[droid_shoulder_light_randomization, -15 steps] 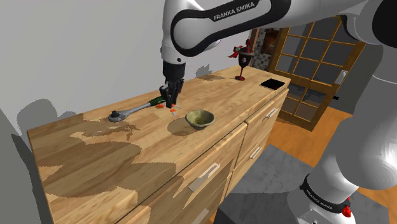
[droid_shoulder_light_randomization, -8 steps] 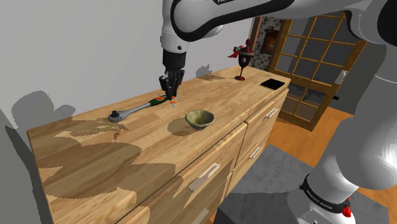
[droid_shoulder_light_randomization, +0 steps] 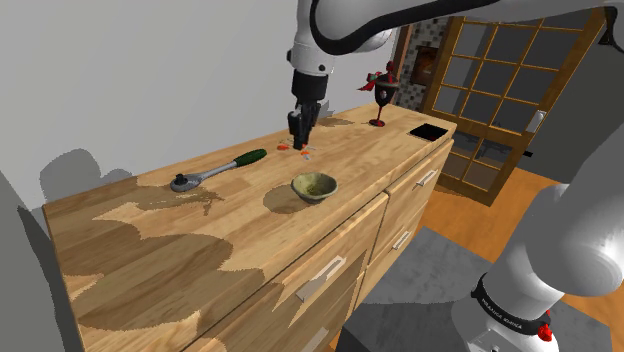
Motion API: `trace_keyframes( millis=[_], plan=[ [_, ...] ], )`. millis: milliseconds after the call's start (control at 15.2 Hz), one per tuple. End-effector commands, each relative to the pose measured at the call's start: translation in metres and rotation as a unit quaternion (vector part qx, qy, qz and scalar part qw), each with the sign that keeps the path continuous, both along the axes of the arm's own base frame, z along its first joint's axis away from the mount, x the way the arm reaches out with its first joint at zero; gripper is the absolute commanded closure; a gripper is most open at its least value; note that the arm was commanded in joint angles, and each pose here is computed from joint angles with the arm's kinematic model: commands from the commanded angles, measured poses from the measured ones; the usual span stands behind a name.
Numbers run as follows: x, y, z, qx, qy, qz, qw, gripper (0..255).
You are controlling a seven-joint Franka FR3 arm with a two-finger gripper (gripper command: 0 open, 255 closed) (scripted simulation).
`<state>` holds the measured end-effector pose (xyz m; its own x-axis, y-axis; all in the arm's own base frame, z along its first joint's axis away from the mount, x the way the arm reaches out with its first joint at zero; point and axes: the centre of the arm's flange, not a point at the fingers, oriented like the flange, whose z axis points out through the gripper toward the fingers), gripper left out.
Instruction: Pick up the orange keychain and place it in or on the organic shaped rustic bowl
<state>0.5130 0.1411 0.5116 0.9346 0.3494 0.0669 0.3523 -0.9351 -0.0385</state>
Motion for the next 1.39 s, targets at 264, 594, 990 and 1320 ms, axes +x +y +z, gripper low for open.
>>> trace_keyframes(
  millis=[264, 594, 990, 1320],
  plan=[
    [-0.042, -0.068, 0.006, 0.000, 0.000, 0.001, 1.0000, 255],
    [-0.050, -0.082, -0.009, 0.000, 0.000, 0.001, 1.0000, 255],
    [-0.050, -0.082, -0.041, 0.000, 0.000, 0.001, 1.0000, 255],
    [-0.050, -0.082, -0.067, 0.000, 0.000, 0.001, 1.0000, 255]
  ],
)
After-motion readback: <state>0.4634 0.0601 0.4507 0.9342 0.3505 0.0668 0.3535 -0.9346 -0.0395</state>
